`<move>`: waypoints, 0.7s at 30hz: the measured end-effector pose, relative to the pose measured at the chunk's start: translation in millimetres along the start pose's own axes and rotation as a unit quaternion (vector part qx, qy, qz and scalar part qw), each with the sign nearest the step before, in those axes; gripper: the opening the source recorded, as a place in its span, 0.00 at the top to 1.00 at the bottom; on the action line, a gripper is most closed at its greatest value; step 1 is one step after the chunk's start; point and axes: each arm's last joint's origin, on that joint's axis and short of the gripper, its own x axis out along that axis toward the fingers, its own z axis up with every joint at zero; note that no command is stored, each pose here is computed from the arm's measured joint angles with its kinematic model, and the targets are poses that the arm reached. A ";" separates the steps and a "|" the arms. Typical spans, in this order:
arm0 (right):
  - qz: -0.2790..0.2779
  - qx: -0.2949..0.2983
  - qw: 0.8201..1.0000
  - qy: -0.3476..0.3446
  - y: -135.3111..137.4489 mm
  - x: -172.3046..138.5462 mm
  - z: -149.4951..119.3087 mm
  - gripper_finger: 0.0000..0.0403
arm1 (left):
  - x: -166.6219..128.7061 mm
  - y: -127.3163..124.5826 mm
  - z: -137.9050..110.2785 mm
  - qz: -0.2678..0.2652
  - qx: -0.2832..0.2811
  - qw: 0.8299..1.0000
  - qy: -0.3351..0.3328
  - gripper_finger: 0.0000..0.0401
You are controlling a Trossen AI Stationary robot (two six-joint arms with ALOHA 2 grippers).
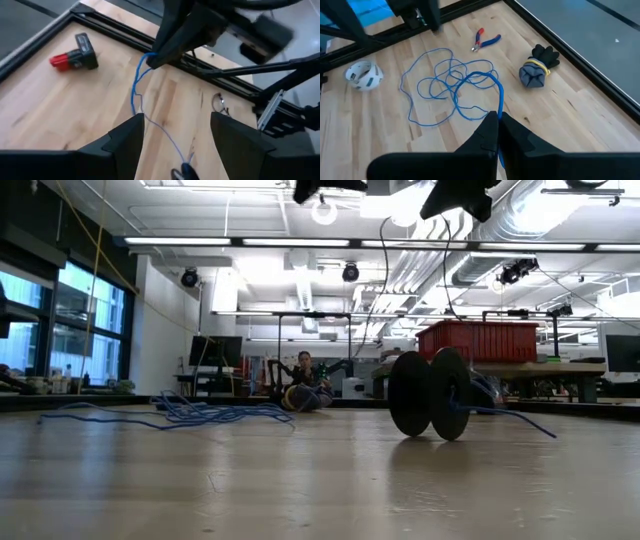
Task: Coil cords
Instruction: Uncoil the blue wire from the black spool
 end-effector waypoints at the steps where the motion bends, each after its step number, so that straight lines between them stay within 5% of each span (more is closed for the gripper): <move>1: 0.000 0.000 1.000 0.000 0.0 -0.1 0.0 1.00 | 6.7 0.9 -1.1 0.001 0.000 1.000 0.002 0.44; 15: 0.024 -0.002 1.000 -0.010 1.6 -1.9 2.6 1.00 | 47.5 24.1 -2.2 0.028 0.005 1.000 0.000 0.51; 18: 0.028 0.001 0.999 -0.022 1.6 -4.4 4.4 1.00 | 44.6 27.5 -2.0 0.039 0.006 0.999 0.005 0.65; 21: 0.026 -0.004 0.999 -0.040 1.5 -13.2 11.5 1.00 | 44.4 28.6 -5.2 0.045 0.007 0.999 0.022 0.90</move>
